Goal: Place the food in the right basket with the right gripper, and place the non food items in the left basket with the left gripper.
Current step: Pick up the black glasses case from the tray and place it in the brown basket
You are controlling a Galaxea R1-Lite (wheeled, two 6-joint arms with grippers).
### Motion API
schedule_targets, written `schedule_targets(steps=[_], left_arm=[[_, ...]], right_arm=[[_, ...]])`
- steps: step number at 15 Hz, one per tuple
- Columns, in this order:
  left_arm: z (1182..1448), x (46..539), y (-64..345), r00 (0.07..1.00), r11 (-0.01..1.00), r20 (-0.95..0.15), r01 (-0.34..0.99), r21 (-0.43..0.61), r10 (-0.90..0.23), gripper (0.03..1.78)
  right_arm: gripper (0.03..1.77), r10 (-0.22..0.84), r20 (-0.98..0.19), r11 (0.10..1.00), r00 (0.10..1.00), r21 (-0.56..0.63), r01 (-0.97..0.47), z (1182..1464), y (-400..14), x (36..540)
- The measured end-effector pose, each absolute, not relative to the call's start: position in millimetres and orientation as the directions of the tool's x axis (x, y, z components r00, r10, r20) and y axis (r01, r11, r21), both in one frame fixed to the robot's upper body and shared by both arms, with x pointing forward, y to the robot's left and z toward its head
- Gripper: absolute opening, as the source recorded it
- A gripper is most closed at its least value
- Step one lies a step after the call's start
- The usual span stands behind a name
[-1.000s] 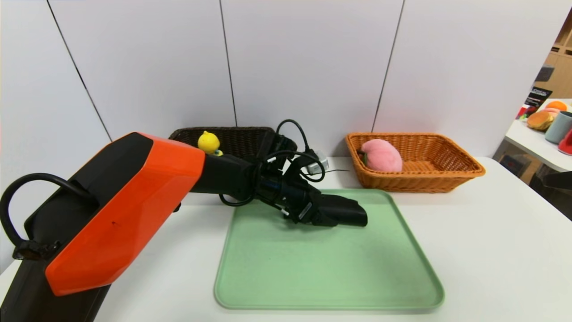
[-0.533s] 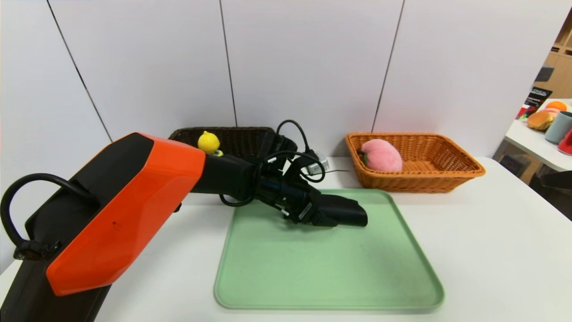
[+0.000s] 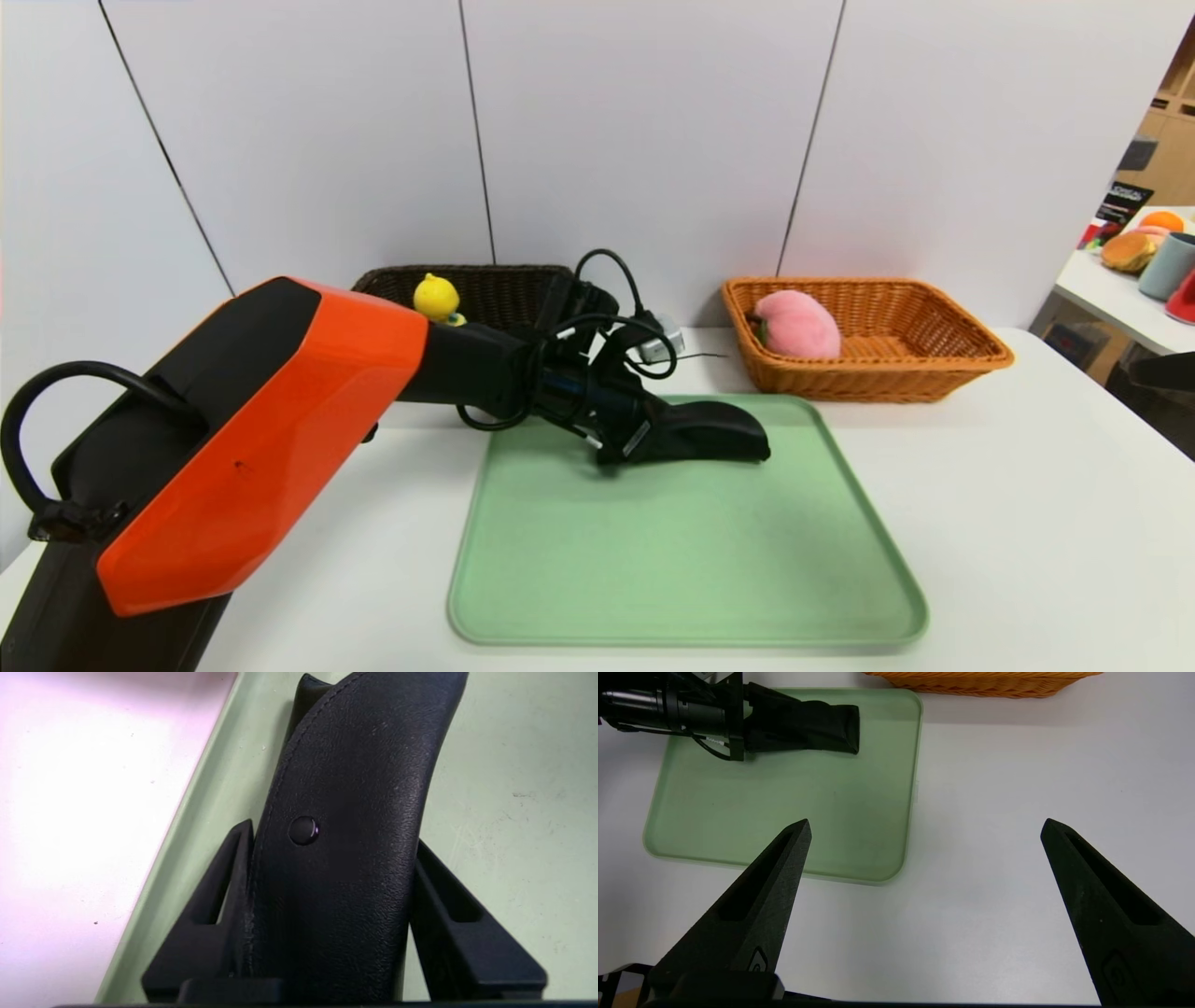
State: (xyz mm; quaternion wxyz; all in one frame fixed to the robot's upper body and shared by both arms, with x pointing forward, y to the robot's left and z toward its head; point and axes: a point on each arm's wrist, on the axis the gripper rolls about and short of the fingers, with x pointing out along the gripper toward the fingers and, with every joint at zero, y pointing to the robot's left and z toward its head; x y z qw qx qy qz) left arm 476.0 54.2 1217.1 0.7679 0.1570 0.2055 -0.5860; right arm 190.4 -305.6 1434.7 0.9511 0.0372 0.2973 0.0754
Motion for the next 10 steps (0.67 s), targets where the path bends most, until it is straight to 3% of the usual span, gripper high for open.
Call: schedule_targets(steps=[3,8,10], left_arm=[[1217.1,475.6,54.2,0.228,0.263,-0.5,0.965,-0.001,-0.836,0.81],[1224.1,472.4,55.7,0.23,0.264,-0.497,0.964,0.001,-0.837,0.78],[1230.9,467.8,56.6,0.228,0.261,-0.492,0.965,0.002,-0.84,0.64]], right_arm=[[1.7,0.166,-0.557,0.986,0.813,0.116,-0.122,1435.3,-305.7,190.2],[1.7,0.166,-0.557,0.986,0.814,0.118,-0.121,1435.4,-305.8,189.9],[1.7,0.165,-0.559,0.986,0.813,0.117,-0.12,1434.9,-305.8,189.8]])
